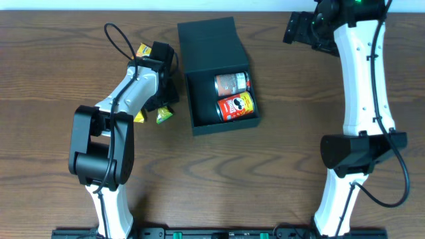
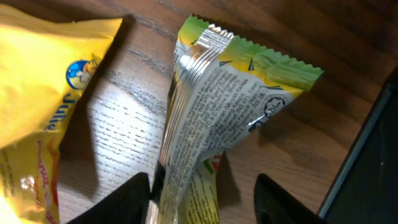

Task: Pack container
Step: 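Lower the left gripper onto the green-and-silver snack packet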

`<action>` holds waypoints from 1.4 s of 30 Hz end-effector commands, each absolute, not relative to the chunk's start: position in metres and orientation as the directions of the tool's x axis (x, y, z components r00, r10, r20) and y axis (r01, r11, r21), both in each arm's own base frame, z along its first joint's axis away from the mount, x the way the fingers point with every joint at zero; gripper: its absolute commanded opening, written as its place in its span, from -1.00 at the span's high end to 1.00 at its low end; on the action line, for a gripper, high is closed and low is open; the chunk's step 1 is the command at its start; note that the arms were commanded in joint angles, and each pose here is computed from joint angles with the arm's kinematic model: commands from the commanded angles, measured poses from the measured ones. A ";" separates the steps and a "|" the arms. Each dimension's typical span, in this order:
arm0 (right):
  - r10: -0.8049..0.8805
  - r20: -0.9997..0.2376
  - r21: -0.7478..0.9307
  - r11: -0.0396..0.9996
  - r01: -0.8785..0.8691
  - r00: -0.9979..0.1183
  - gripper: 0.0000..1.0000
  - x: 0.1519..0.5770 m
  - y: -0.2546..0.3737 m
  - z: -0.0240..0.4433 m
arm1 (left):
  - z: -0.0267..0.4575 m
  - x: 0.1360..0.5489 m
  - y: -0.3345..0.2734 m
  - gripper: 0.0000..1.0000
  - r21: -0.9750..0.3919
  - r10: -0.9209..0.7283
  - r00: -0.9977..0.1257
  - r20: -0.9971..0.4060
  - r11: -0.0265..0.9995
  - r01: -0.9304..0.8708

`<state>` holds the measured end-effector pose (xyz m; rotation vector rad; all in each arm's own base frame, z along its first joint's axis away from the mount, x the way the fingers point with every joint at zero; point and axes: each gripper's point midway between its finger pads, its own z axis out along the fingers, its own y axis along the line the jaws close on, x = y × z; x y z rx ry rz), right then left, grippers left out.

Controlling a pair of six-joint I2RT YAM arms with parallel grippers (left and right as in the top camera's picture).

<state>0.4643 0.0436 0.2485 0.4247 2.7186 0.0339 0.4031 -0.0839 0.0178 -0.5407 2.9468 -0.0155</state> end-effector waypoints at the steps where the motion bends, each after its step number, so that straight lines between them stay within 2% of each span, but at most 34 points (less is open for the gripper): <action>1: 0.310 -0.391 0.093 0.950 0.297 -0.867 -0.87 0.468 0.044 0.253 | 0.013 0.403 -0.078 0.06 -0.008 -0.347 -0.926 -0.145 0.937 -0.350; 15: 0.310 -0.404 0.100 0.950 0.296 -0.860 -0.91 0.472 0.045 0.255 | 0.014 0.408 -0.077 0.15 -0.006 -0.347 -0.922 -0.170 0.936 -0.351; 18: 0.310 -0.405 0.100 0.950 0.296 -0.860 -0.92 0.472 0.045 0.255 | 0.014 0.409 -0.077 0.32 -0.009 -0.347 -0.921 -0.175 0.936 -0.351; 21: 0.310 -0.406 0.100 0.950 0.296 -0.860 -0.93 0.472 0.045 0.255 | 0.015 0.410 -0.077 0.38 -0.008 -0.347 -0.921 -0.179 0.936 -0.351; 31: 0.311 -0.410 0.103 0.950 0.295 -0.857 -0.94 0.474 0.045 0.255 | 0.015 0.411 -0.076 0.78 -0.005 -0.347 -0.920 -0.182 0.936 -0.352; 35: 0.311 -0.410 0.103 0.950 0.295 -0.857 -0.94 0.474 0.045 0.255 | 0.015 0.411 -0.074 0.88 0.004 -0.347 -0.919 -0.188 0.935 -0.354; 42: 0.311 -0.411 0.103 0.950 0.295 -0.857 -0.96 0.474 0.045 0.255 | 0.015 0.411 -0.074 0.89 0.004 -0.347 -0.919 -0.188 0.935 -0.354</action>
